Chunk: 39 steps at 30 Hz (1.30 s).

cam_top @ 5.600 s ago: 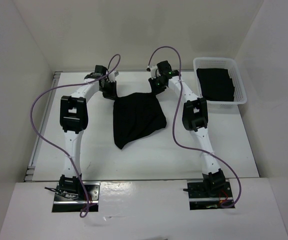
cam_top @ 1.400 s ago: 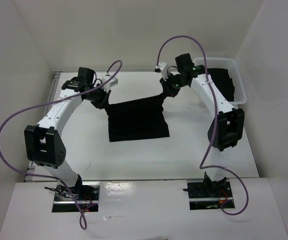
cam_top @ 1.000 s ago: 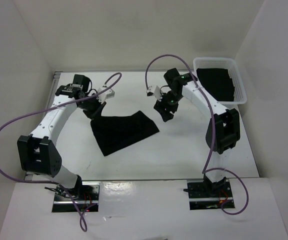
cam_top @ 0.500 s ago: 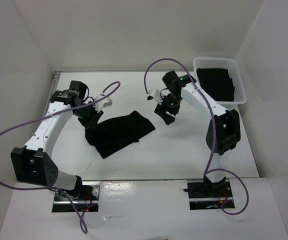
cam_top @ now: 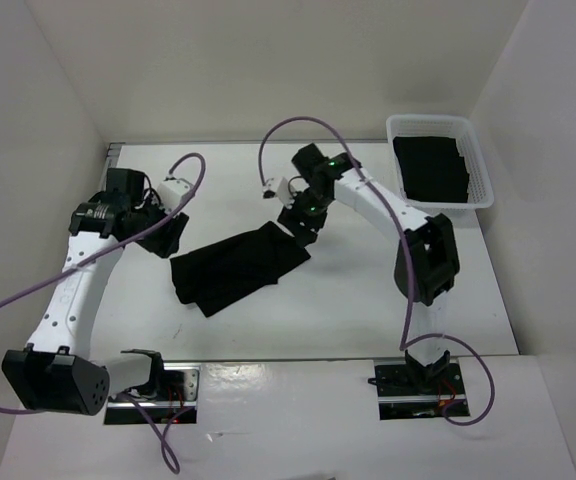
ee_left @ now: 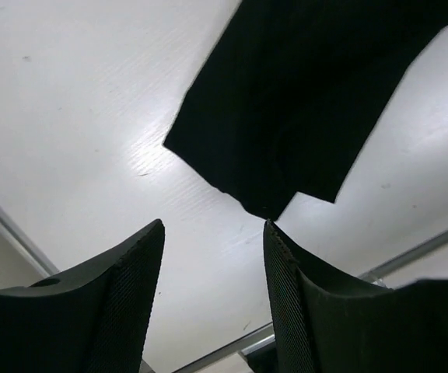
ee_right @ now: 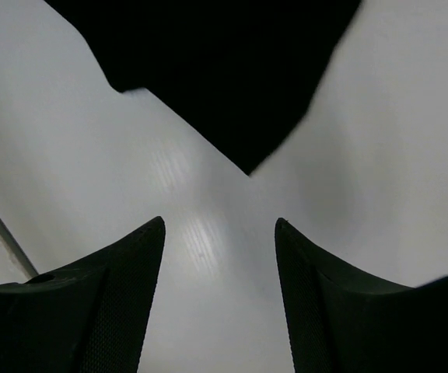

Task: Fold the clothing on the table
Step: Flatten the skirt out

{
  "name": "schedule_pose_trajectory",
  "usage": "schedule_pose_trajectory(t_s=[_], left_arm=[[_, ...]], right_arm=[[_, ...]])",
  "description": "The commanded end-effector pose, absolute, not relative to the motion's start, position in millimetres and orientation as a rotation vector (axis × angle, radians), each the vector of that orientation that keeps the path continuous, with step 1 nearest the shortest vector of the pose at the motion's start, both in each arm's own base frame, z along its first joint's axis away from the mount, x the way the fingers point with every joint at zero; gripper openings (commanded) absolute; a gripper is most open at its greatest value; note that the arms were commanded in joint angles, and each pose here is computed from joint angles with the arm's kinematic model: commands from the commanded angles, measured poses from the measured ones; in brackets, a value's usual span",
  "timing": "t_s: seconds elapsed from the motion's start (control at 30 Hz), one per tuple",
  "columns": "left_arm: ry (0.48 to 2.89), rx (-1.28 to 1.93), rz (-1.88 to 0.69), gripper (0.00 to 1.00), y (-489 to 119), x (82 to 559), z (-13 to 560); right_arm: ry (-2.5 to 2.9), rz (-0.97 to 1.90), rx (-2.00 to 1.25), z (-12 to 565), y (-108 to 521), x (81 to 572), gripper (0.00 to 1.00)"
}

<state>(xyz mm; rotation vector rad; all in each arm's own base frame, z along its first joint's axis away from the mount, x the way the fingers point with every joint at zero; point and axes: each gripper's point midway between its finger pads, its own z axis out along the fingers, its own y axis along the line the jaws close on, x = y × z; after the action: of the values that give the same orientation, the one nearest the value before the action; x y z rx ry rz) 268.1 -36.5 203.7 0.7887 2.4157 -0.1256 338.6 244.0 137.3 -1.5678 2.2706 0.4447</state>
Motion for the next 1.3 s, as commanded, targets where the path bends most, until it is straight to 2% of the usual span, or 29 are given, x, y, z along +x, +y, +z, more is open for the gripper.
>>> schedule_pose_trajectory(t_s=[0.0,0.17,0.27,0.47,0.6,0.67,0.77,0.9,1.27], left_arm=[[2.440,0.523,-0.064,0.61,-19.6,280.3,202.4],[2.434,0.324,-0.008,0.65,6.1,280.4,209.8],[2.412,0.239,0.008,0.80,14.9,279.2,217.2],[2.417,0.174,0.005,1.00,22.4,276.1,215.6],[2.437,0.231,-0.043,1.00,15.2,270.6,209.9],[2.444,0.271,-0.032,0.96,16.3,269.1,205.5],[2.481,0.267,-0.031,0.91,17.3,264.1,200.1],[2.542,0.179,0.003,0.90,31.4,265.7,190.1],[2.523,-0.067,0.076,0.90,73.3,267.1,202.5]], right_arm=[[2.255,0.557,-1.591,118.1,286.0,333.5,0.63],[2.274,0.622,-1.570,101.5,306.9,340.8,0.59],[2.274,0.635,-1.572,96.9,311.4,344.4,0.59],[2.279,0.677,-1.565,89.4,318.4,345.9,0.59],[2.273,0.715,-1.632,86.4,328.6,325.3,0.59],[2.251,0.706,-1.724,78.5,336.4,304.3,0.59],[2.224,0.594,-1.849,63.9,341.2,276.0,0.59],[2.143,0.497,-1.904,58.9,351.0,257.6,0.59],[2.127,0.439,-1.885,52.5,354.4,259.8,0.57]])
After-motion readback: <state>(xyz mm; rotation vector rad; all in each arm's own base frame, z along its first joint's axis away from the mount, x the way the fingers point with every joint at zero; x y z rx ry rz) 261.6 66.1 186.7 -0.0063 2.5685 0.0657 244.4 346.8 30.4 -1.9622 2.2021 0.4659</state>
